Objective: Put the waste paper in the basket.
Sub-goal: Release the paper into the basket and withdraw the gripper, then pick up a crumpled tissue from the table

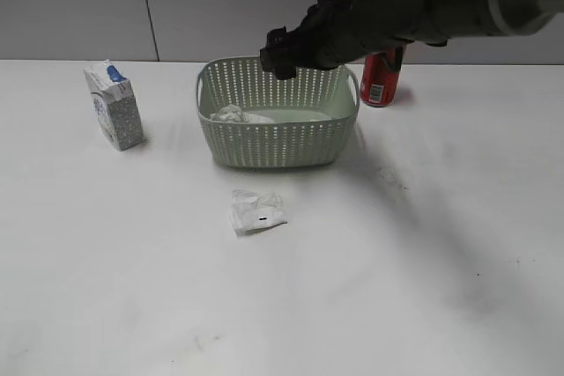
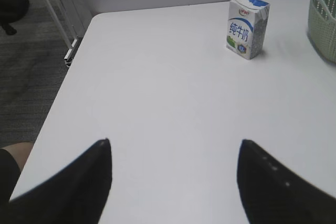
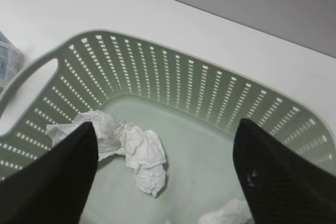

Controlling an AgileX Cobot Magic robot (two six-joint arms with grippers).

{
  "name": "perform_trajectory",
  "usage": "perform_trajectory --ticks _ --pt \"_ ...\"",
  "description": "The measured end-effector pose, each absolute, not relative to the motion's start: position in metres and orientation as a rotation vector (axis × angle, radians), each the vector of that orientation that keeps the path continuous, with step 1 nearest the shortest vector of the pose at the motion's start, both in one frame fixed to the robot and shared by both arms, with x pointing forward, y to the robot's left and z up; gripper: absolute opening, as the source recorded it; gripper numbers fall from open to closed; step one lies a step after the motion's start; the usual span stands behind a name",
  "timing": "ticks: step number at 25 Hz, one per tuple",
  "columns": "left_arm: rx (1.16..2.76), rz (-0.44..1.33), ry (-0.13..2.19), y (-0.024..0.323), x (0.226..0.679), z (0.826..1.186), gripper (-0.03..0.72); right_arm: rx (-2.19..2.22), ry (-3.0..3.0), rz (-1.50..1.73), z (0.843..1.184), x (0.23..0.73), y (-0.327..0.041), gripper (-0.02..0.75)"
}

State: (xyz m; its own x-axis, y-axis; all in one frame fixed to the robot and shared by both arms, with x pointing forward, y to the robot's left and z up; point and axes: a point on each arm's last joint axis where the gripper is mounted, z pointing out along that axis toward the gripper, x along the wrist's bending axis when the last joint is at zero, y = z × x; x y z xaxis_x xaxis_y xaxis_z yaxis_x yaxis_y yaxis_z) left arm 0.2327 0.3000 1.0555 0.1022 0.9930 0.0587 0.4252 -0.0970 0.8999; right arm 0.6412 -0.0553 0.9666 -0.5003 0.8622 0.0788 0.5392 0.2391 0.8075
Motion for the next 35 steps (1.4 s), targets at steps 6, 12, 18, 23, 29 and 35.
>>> perform_trajectory --ticks 6,12,18,23,29,35 --pt "1.632 0.959 1.419 0.3 0.233 1.055 0.544 1.299 2.213 1.168 1.0 0.65 -0.047 0.605" --pt "1.632 0.959 1.419 0.3 0.233 1.055 0.544 1.52 2.341 0.952 1.036 0.666 -0.091 0.596" --pt "1.632 0.959 1.419 0.3 0.233 1.055 0.544 1.713 2.392 0.544 1.047 0.676 -0.173 0.594" --pt "1.632 0.959 1.419 0.3 0.233 1.055 0.544 1.866 2.296 0.374 1.042 0.678 -0.231 0.593" --pt "1.632 0.959 1.419 0.3 0.233 1.055 0.544 1.924 2.26 0.246 1.044 0.647 -0.264 0.593" --pt "1.632 0.96 1.419 0.3 0.233 1.055 0.544 1.924 2.259 0.233 1.047 0.584 -0.271 0.592"
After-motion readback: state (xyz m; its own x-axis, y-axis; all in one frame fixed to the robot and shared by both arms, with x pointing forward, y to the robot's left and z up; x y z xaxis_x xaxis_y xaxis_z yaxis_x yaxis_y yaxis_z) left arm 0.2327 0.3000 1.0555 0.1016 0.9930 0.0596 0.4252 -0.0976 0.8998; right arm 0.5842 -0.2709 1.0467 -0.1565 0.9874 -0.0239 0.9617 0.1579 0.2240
